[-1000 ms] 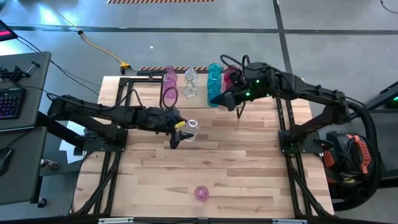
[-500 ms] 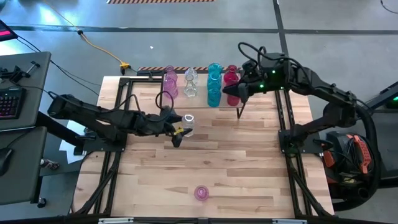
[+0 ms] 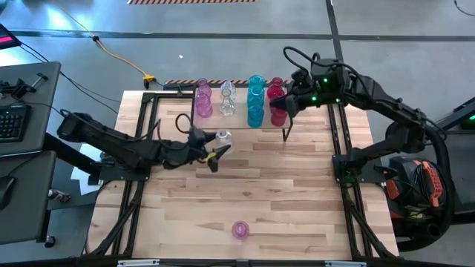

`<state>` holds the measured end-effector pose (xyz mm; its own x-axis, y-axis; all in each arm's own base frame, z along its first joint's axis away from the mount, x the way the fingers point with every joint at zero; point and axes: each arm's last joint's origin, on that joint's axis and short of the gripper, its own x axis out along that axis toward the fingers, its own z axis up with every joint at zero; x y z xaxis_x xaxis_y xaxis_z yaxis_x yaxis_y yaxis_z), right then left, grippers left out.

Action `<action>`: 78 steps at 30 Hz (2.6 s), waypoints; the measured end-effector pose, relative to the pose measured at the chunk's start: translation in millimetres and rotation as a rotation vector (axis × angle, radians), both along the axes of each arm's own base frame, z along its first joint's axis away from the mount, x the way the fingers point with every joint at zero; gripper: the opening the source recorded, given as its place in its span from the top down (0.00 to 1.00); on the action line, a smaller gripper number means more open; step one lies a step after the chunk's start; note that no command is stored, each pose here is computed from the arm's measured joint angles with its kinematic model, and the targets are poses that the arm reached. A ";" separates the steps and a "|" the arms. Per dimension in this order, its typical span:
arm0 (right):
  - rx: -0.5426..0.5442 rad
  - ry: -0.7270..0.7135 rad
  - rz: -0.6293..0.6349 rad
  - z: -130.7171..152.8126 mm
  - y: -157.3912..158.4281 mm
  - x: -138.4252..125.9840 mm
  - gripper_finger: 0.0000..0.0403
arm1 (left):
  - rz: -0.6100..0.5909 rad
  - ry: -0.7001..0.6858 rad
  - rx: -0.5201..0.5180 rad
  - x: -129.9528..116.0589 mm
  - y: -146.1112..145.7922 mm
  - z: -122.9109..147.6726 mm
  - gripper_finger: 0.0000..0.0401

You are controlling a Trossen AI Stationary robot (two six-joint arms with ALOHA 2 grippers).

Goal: Sort vases onto shelf
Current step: Put the transparent vase on the shelf aligned with the other transparent vases

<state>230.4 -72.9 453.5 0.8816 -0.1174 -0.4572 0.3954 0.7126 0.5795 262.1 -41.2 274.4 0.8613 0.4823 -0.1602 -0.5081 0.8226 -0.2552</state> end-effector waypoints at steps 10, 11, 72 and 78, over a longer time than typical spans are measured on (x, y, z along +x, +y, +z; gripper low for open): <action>-0.083 0.024 0.027 -1.0 -4.7 -2.1 0.73 | 0.099 0.066 0.030 5.4 21.6 -31.6 0.31; -0.101 0.030 0.037 -1.4 -4.6 -2.3 0.73 | 0.107 0.069 0.034 7.3 24.0 -33.2 0.31; -0.344 -0.438 0.131 -199.0 39.9 -120.3 0.73 | 0.188 0.138 0.123 28.5 88.4 -56.0 0.31; -0.313 -0.419 0.128 -219.6 38.7 -117.1 0.73 | 0.189 0.139 0.122 28.4 88.7 -56.1 0.31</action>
<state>113.3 -34.2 233.8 0.9972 -0.0711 -0.0233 0.0743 0.9042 0.4207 290.5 47.5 218.3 0.7277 0.6559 -0.2008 -0.6791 0.7300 -0.0768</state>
